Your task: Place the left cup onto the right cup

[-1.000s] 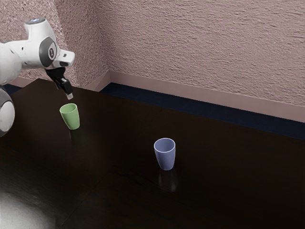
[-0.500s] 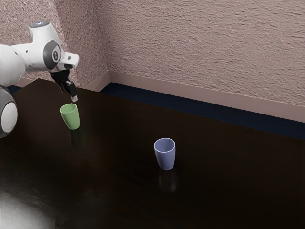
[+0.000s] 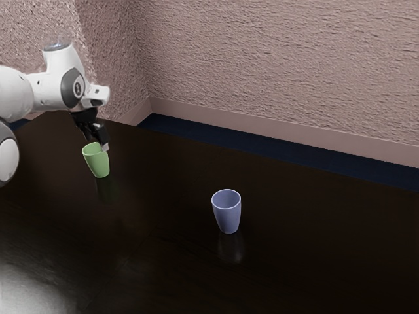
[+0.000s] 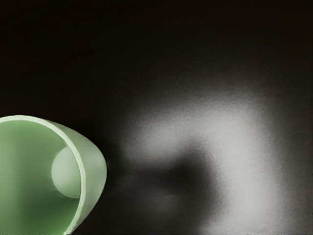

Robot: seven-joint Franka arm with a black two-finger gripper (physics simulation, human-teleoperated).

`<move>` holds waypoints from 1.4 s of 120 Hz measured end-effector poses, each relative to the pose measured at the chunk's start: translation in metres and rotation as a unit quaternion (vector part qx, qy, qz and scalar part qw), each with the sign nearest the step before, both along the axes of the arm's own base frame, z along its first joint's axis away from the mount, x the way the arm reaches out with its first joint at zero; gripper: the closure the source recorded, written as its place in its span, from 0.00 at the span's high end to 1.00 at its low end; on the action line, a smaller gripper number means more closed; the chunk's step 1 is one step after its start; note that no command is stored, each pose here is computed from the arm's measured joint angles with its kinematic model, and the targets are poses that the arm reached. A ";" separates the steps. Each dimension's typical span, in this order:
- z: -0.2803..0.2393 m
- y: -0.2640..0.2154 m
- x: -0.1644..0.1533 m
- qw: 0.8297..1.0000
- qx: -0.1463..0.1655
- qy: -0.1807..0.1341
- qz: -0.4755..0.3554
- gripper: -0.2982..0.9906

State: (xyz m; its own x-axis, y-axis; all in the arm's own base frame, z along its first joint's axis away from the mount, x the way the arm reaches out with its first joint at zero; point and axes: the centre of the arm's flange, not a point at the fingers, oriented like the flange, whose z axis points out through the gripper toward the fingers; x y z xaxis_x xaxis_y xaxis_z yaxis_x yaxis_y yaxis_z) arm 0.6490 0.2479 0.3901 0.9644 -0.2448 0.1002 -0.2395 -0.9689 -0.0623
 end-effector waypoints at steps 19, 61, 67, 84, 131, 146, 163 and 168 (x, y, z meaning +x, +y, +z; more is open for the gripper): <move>0.001 0.000 -0.001 1.000 0.001 -0.005 0.007 0.77; 0.003 0.009 -0.002 1.000 0.010 -0.010 0.016 0.77; 0.003 0.010 -0.002 1.000 0.011 -0.010 0.016 0.77; -0.003 0.012 0.000 1.000 0.013 -0.008 0.016 0.77; -0.025 0.024 0.010 1.000 0.014 -0.001 0.017 0.77; -0.031 0.030 0.011 1.000 0.011 -0.001 0.020 0.77; -0.038 0.033 0.011 1.000 0.009 0.002 0.018 0.77; -0.039 0.033 0.011 1.000 0.009 0.003 0.017 0.77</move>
State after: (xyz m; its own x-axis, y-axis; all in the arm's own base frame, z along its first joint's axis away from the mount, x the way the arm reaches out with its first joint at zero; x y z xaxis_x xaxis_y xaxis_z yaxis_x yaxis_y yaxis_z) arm 0.6600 0.2806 0.3508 0.9725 -0.2144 0.0906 -0.2077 -0.9751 -0.0783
